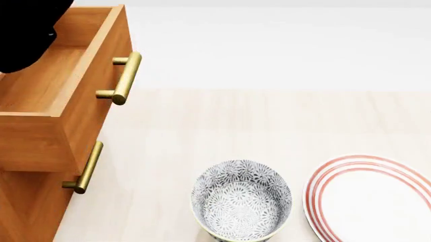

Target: Open the top drawer of the cabinet.

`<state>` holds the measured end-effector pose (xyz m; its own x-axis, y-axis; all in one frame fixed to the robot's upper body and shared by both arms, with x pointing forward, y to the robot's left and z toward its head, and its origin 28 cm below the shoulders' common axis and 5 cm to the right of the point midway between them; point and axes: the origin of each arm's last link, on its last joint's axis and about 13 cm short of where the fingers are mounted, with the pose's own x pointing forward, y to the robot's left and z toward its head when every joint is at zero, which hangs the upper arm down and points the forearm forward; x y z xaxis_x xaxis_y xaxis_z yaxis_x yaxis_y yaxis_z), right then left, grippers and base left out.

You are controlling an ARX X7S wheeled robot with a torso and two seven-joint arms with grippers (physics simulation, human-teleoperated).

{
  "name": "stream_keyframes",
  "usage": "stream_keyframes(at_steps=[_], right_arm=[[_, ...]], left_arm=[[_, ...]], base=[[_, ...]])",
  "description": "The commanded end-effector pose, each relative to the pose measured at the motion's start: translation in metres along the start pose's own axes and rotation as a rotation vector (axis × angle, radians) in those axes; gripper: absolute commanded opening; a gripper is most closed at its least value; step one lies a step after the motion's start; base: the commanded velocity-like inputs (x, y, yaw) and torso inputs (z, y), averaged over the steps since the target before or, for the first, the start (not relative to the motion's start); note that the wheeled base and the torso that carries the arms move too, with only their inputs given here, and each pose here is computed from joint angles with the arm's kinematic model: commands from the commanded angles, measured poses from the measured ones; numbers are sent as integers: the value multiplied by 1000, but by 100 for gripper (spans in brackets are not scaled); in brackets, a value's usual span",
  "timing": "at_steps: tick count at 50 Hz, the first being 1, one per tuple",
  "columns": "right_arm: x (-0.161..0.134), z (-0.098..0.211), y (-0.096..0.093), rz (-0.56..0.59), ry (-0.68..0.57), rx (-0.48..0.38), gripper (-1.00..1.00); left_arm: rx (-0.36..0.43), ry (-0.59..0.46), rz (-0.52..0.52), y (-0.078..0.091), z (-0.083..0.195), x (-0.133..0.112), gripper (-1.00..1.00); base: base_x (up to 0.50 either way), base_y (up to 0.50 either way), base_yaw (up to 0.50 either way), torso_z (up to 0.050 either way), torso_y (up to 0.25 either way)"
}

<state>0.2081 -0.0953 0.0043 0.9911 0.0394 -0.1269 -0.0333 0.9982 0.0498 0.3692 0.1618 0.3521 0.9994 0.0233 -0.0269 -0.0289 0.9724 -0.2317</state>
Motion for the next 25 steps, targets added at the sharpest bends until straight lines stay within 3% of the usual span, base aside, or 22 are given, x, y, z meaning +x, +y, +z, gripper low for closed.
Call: stream_keyframes(at_steps=[1,13,25], right_arm=[[3,2,0,-4,-14,9,100],[3,1,0,-4,-12,10,100],[2,1,0,-2,-10,8,100]], left_arm=[[-110,33,-29,-3,7,2,100],[-214,91,-4,2,9,6,100],[-254,110,12,2,9,7,100]], base=[[0,0,0,0,0],[0,0,0,0,0],[0,0,0,0,0]])
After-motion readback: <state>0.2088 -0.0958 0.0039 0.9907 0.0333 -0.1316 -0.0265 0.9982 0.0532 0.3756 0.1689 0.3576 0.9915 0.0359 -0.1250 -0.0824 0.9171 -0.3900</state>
